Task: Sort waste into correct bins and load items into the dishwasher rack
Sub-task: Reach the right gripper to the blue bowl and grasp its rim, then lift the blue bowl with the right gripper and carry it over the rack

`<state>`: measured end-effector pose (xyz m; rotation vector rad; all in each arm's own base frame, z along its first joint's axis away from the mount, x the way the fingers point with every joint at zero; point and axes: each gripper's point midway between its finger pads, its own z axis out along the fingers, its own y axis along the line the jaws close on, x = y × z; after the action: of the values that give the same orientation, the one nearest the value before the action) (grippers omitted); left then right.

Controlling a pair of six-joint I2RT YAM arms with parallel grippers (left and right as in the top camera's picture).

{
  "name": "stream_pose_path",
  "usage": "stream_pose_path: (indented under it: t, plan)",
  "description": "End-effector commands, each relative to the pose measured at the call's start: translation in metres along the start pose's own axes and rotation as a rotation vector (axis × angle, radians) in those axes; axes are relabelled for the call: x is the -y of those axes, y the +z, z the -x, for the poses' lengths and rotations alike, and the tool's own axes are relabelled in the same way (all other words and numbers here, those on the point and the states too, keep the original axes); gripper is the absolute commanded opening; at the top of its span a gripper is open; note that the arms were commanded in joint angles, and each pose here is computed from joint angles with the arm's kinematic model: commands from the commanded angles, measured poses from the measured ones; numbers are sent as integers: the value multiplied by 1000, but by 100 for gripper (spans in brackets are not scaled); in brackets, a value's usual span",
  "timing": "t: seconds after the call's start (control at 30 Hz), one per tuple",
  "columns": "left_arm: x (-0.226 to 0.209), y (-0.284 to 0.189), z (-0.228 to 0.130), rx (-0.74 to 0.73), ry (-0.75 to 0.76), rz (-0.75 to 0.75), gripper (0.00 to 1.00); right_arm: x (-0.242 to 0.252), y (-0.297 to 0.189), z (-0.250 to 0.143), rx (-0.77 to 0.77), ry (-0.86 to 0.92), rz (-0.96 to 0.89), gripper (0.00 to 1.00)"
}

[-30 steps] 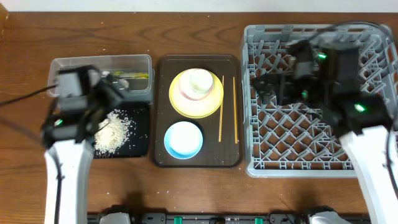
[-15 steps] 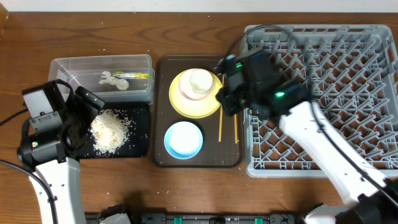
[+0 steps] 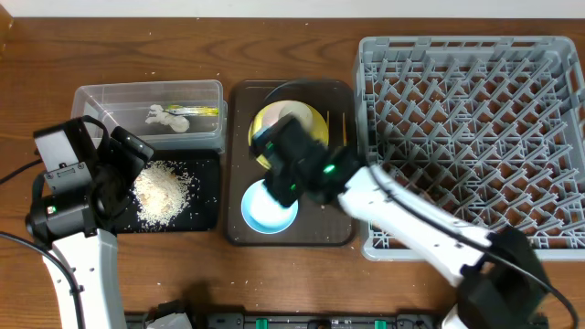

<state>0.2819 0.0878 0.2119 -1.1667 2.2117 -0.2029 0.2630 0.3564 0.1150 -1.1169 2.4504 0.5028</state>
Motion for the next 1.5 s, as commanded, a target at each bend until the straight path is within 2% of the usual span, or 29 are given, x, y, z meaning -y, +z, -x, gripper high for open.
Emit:
stream_pose_path:
  t: [0.0,0.33,0.87,1.1,1.17,1.37,1.43,1.47]
  plan:
    - [3,-3,4,5,-12,-11,94,-23,19,-7,-40,-84,22,15]
    - [3,-3,4,5,-12,-11,94,-75,56,-37,-127,-198,60,21]
    - [3,-3,4,5,-12,-11,94,-66,61,-39,-132,-227,-28,27]
    - [3,-3,4,5,-12,-11,94,-62,76,-53,-180,-250,-32,34]
    - [3,-3,4,5,-12,-11,94,-61,82,-58,-199,-250,-30,32]
    - [3,-3,4,5,-12,-11,94,-63,80,-52,-183,-250,-30,7]
    - [3,-3,4,5,-12,-11,94,-60,77,-48,-171,-251,-44,1]
    - [3,-3,4,5,-12,-11,94,-59,74,-47,-170,-252,-54,1]
